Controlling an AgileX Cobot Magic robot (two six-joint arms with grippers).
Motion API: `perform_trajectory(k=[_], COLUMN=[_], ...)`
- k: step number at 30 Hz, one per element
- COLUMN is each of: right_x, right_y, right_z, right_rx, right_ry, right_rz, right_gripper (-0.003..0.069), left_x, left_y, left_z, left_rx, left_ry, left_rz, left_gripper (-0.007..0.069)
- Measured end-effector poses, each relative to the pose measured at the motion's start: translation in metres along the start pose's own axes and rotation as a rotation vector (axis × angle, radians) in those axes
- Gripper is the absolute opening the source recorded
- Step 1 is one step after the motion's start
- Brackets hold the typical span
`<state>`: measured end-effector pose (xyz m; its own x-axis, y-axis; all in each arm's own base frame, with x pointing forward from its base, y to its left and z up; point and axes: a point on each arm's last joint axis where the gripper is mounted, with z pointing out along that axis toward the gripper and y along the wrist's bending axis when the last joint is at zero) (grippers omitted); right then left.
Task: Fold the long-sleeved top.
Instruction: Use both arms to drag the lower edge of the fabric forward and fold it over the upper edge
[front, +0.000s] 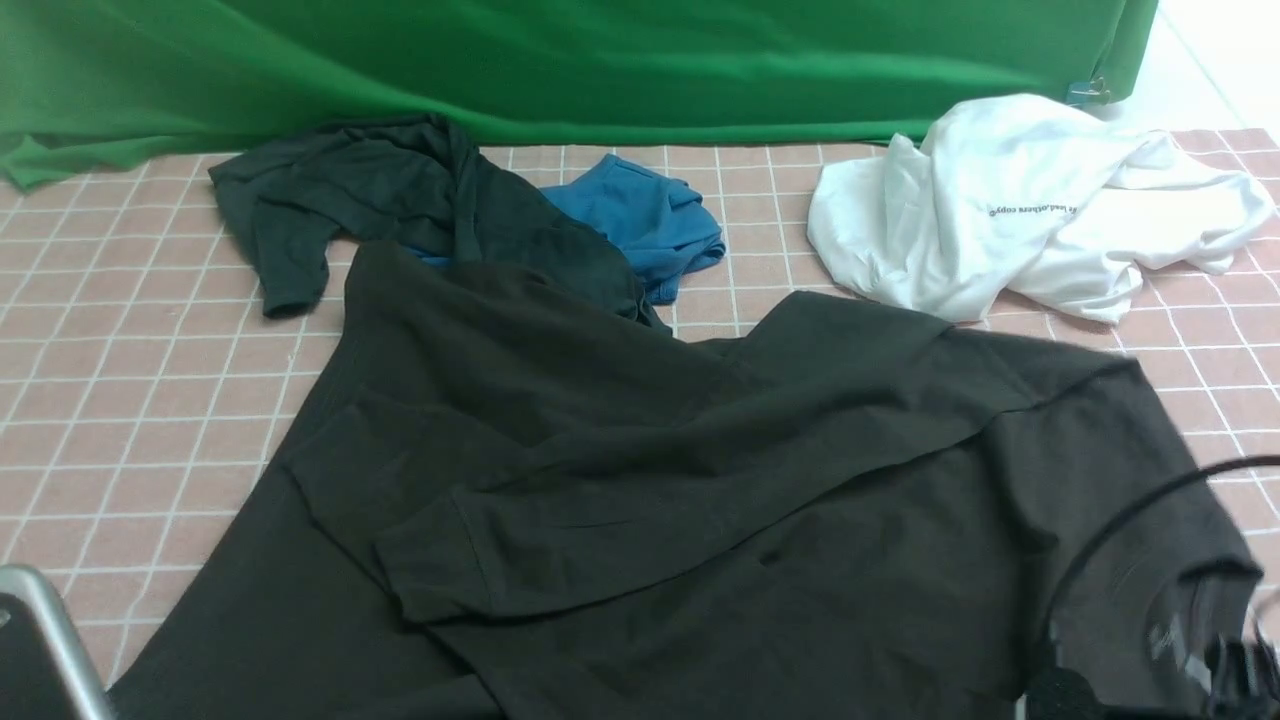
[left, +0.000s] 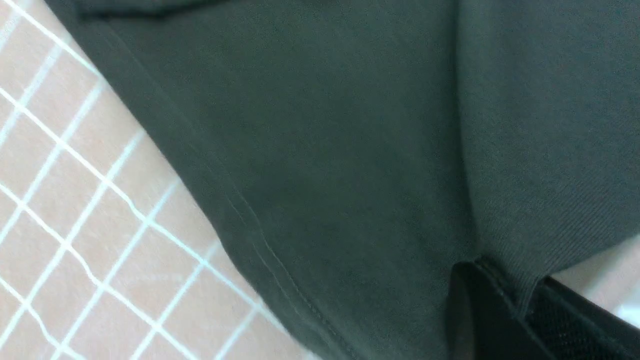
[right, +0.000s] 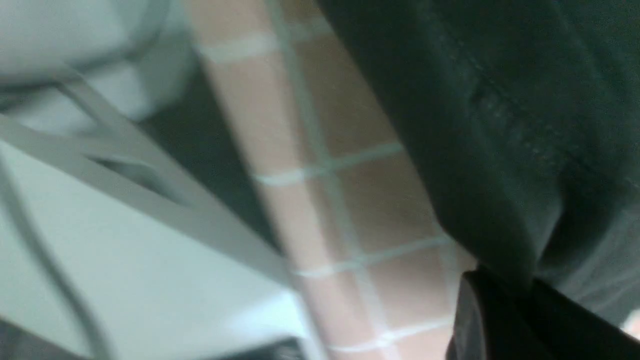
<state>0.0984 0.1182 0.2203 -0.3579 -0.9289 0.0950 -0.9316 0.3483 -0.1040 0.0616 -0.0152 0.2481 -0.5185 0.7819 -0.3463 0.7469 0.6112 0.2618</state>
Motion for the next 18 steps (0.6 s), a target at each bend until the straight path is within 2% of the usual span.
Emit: perform_trajectory(k=[4,8,12,13,14,17,18], right_x=[0.01,0.018,0.02,0.019,0.019,0.016,0.015], right_y=[0.018,0.028,0.029,0.024,0.023,0.001,0.0], right_z=[0.003,0.005,0.001,-0.002,-0.003,-0.01,-0.011], right_rx=[-0.146,-0.177,-0.154,-0.11,-0.098,0.024,0.031], right_ry=[-0.029,-0.033,-0.052,-0.059,-0.062,-0.072,-0.071], right_rz=[0.093,0.128,0.166,0.178,0.178,0.222,0.22], right_gripper=[0.0043,0.0043,0.0043,0.0042,0.0042,0.0042,0.0042], left_x=[-0.002,-0.004,-0.002,-0.005,-0.006,-0.026,-0.028], left_y=[0.007,0.013,0.021,0.028,0.03,0.05,0.052], left_z=[-0.016,-0.026,-0.031,-0.031,-0.03,-0.02,-0.02], left_rx=[-0.05,-0.102,-0.18,-0.235,-0.248,-0.298,-0.305], left_ry=[0.021,0.02,0.053,0.051,0.047,0.009,-0.002], left_rz=[-0.003,0.009,0.037,0.052,0.054,0.07,0.072], left_gripper=[0.0036,0.0036,0.0036,0.0036,0.0036,0.0036,0.0036])
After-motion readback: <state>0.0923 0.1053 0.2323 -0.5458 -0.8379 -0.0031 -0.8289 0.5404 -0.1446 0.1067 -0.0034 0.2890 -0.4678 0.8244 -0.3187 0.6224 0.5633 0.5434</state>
